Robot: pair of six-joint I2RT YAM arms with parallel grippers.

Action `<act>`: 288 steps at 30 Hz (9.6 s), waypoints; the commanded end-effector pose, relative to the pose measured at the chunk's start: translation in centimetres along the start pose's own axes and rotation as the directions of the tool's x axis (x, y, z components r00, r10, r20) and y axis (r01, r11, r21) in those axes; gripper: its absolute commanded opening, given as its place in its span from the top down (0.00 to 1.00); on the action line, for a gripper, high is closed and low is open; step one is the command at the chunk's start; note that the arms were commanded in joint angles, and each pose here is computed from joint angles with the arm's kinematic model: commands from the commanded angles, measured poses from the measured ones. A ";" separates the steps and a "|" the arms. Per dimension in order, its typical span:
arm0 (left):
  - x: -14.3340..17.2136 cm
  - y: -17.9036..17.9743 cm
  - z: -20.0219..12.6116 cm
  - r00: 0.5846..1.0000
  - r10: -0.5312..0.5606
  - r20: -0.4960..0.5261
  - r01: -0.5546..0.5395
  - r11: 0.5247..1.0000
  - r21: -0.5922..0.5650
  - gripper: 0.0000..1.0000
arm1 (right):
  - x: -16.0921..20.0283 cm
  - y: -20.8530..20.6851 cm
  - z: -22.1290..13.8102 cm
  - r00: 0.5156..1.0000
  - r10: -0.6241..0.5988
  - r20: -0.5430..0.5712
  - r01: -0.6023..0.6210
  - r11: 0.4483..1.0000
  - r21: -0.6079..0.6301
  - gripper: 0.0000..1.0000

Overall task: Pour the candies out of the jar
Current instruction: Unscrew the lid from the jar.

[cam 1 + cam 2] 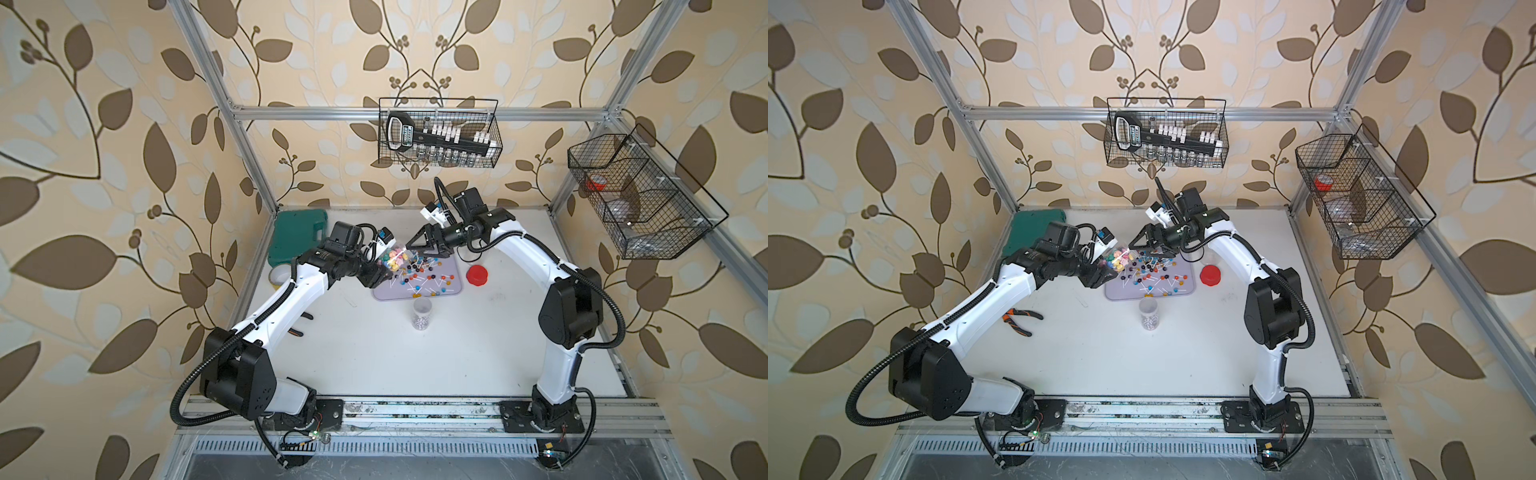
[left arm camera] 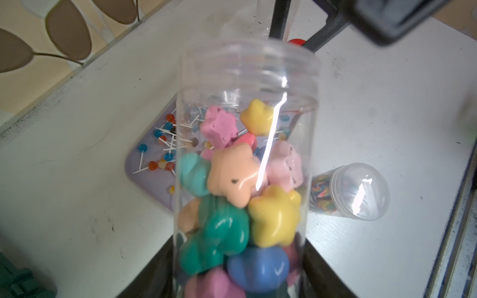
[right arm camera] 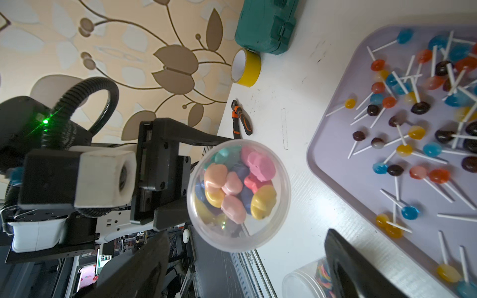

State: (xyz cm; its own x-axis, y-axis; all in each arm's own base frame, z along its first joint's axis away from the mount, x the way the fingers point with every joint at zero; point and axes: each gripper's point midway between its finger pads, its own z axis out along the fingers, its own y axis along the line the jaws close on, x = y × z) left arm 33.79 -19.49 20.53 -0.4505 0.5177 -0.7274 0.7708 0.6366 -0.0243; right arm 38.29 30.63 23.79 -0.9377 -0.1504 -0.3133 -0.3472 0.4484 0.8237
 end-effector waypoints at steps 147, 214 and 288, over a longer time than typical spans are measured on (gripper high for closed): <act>-7.4 -3.5 -4.5 0.926 -0.251 0.283 0.064 0.841 0.537 0.31 | 2.9 7.6 -4.5 0.803 -0.560 0.205 0.596 0.741 -0.310 0.47; -8.3 -1.7 -5.9 0.891 -0.183 0.416 0.057 0.953 0.297 0.37 | -1.9 1.0 -0.3 0.991 0.113 0.067 -0.087 0.947 -0.308 0.16; -6.4 -3.3 -3.4 0.943 -0.225 0.246 0.083 0.874 0.479 0.23 | -2.5 5.7 -3.0 0.990 -0.079 0.114 0.116 0.924 -0.364 0.68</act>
State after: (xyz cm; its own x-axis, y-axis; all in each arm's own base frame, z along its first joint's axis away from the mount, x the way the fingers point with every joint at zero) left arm 32.93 -22.52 25.94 -0.5398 0.1947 -0.8189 0.8151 0.3639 -0.4508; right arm 39.44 30.92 26.73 -0.9456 -0.0604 -0.3197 -0.3250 0.1354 0.9360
